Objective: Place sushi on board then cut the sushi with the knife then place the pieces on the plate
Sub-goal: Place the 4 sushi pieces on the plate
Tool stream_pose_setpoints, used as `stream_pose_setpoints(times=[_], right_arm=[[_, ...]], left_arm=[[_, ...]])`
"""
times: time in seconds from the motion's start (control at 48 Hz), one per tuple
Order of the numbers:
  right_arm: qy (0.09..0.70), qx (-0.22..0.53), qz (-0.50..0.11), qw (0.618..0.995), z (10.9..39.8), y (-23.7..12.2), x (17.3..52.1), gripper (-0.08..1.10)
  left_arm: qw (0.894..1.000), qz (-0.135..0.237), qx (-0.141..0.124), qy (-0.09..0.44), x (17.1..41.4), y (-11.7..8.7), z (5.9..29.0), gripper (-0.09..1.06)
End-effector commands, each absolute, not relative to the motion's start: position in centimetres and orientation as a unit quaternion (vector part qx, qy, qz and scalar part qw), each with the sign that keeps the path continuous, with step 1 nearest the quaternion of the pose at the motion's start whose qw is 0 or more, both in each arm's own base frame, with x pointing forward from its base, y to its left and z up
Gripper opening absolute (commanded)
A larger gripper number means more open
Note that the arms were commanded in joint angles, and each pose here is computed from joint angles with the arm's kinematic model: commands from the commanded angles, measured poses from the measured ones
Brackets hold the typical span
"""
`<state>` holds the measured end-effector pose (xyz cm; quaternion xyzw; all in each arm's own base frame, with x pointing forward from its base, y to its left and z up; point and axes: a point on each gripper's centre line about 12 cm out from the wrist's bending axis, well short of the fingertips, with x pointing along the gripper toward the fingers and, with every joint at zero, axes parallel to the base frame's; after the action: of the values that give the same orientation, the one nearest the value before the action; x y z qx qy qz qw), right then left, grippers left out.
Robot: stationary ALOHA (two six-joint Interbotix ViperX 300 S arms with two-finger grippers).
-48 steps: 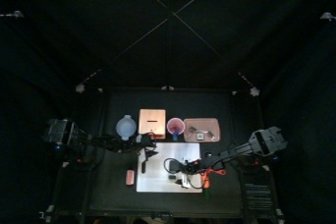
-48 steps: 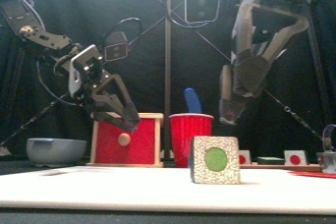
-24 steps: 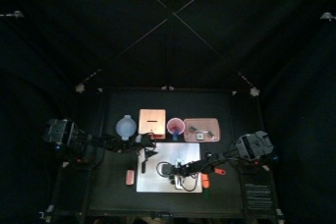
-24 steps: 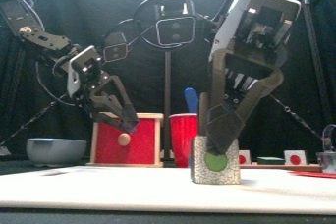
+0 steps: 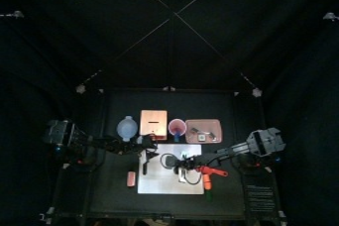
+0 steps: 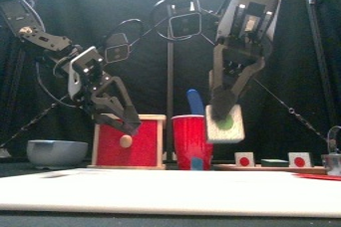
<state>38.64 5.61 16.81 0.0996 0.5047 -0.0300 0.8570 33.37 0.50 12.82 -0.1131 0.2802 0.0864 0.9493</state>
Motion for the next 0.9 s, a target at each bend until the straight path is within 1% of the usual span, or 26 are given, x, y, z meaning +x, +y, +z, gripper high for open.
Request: stream_pose_setpoints(times=[0.021, 0.146, 0.354, 0.479, 0.583, 0.771, 0.896], right_arm=[[0.479, 0.108, -0.058, 0.869, 20.3, 2.4, 36.5, 0.60], [0.475, 0.127, -0.099, 0.865, 20.8, -0.9, 33.7, 0.60], [0.469, 0.157, -0.188, 0.849, 20.1, -7.1, 29.2, 0.60], [0.467, 0.174, -0.234, 0.835, 19.5, -10.3, 27.8, 0.60], [0.476, 0.170, -0.266, 0.821, 18.6, -12.6, 26.7, 0.60], [0.512, 0.153, -0.298, 0.791, 16.2, -15.0, 25.1, 0.60], [0.531, 0.153, -0.303, 0.776, 14.6, -15.7, 24.7, 0.61]], left_arm=[[0.952, 0.086, -0.113, 0.271, 33.7, 0.5, 13.3, 0.79], [0.952, 0.085, -0.113, 0.271, 33.7, 0.5, 13.3, 0.79], [0.952, 0.086, -0.113, 0.270, 33.8, 0.6, 13.4, 0.79], [0.952, 0.089, -0.114, 0.270, 33.8, 0.7, 13.4, 0.79], [0.952, 0.088, -0.114, 0.268, 33.8, 0.7, 13.5, 0.79], [0.953, 0.088, -0.114, 0.268, 33.9, 0.7, 13.5, 0.79], [0.953, 0.088, -0.115, 0.267, 33.9, 0.7, 13.5, 0.79]])
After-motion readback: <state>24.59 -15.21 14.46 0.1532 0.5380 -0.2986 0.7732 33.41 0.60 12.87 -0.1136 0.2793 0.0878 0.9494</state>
